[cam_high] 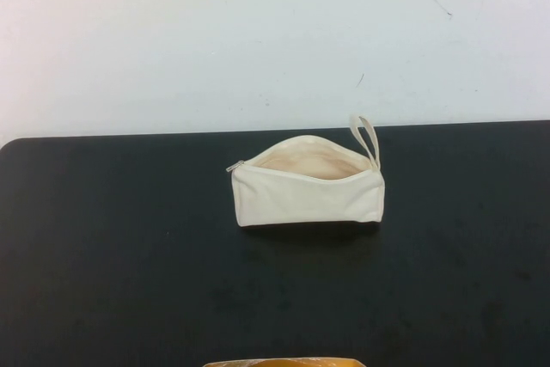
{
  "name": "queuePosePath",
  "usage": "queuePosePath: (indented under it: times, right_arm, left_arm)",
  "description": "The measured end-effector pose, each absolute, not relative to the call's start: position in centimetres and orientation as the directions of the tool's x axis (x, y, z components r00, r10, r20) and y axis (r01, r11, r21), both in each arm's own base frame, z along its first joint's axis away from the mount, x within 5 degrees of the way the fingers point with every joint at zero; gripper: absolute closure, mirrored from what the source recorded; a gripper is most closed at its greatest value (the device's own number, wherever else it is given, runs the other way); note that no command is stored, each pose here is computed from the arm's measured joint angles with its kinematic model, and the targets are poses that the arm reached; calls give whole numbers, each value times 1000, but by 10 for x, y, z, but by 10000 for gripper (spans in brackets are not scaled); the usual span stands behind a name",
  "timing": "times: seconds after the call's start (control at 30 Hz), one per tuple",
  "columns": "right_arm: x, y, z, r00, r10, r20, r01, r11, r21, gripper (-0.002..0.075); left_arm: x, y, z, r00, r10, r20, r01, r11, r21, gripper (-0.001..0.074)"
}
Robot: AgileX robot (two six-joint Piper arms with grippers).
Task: Put eraser into pencil case
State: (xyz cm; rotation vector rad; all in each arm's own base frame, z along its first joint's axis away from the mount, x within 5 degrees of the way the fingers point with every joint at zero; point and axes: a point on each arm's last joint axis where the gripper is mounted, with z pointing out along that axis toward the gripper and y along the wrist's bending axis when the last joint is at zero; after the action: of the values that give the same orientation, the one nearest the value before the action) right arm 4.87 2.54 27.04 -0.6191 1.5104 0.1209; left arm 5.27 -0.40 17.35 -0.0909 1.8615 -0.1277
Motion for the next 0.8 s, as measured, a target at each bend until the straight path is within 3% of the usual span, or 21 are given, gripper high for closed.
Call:
queuePosePath:
  times: [0.2,0.33,0.6,0.8]
  right_arm:
    - [44,9,243,30,-288,-957,-192,938,-288,727]
    - [49,5,221,-60,-260,-964,-102,962,-253,727]
    - [56,4,190,-94,-169,-981,-73,984,-162,727]
    - [56,4,185,-134,-188,-973,-65,981,-181,727]
  left_arm:
    - [53,-4,174,-290,-128,-948,3,991,-135,738]
    - [53,-4,174,-290,-128,-948,3,991,-135,738]
    - [53,-4,174,-290,-128,-948,3,991,-135,738]
    - [53,-4,174,-290,-128,-948,3,991,-135,738]
